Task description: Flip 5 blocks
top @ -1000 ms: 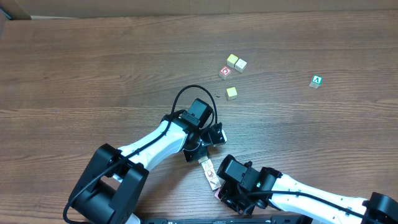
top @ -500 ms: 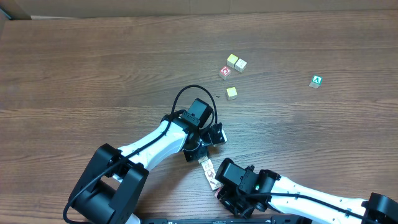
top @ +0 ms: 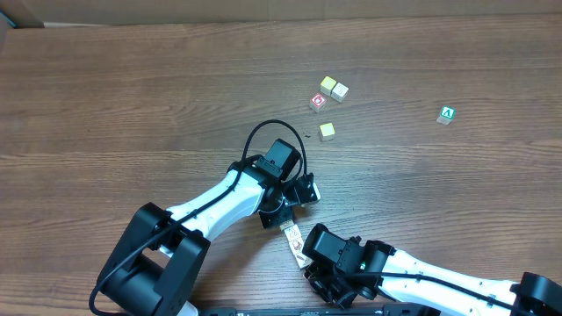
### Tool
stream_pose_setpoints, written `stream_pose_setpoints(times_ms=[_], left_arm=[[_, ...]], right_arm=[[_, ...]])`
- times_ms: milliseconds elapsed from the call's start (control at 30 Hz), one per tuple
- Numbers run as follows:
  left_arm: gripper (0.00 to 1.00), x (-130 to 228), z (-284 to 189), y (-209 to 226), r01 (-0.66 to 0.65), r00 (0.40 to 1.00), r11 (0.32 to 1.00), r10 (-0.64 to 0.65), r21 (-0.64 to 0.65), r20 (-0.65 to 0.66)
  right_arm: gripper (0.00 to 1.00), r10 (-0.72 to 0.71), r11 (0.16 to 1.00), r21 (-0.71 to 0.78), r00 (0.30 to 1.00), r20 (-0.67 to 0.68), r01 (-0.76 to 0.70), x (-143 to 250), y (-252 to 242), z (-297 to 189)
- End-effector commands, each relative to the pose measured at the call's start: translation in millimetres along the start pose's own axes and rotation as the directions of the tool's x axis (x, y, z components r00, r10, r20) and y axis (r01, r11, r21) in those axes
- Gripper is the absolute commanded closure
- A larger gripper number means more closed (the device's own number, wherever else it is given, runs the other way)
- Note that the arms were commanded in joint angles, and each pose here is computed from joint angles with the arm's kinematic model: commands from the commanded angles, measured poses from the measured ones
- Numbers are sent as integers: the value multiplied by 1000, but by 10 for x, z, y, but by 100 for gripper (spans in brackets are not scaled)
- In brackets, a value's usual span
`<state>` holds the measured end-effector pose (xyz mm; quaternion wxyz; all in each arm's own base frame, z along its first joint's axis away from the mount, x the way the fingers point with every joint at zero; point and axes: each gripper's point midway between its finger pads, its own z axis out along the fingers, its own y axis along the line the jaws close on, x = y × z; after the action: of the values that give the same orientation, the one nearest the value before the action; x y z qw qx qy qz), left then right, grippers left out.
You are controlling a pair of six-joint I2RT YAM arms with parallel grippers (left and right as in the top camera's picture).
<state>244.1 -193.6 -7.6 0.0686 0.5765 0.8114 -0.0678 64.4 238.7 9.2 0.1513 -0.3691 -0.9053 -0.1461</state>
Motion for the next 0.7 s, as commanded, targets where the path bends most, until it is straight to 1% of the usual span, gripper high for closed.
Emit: stream_pose_setpoints(times_ms=[0,200,500,667], left_arm=[[96,539,313,62,-4,977,999,-8,-53,-215],[96,539,313,62,-4,977,999,-8,-53,-215],[96,539,313,62,-4,977,999,-8,-53,-215],[96,538,313,62,-4,977,999,-7,-53,-215]], right_arm=[[96,20,1000,-13,1000,17,-20,-19,25,3],[96,12,999,-41,1000,28,-11,-32,90,2],[96,2,999,-44,1000,31,-1,-26,95,5],[96,-26,996,-80,999,33,29,19,175,12]])
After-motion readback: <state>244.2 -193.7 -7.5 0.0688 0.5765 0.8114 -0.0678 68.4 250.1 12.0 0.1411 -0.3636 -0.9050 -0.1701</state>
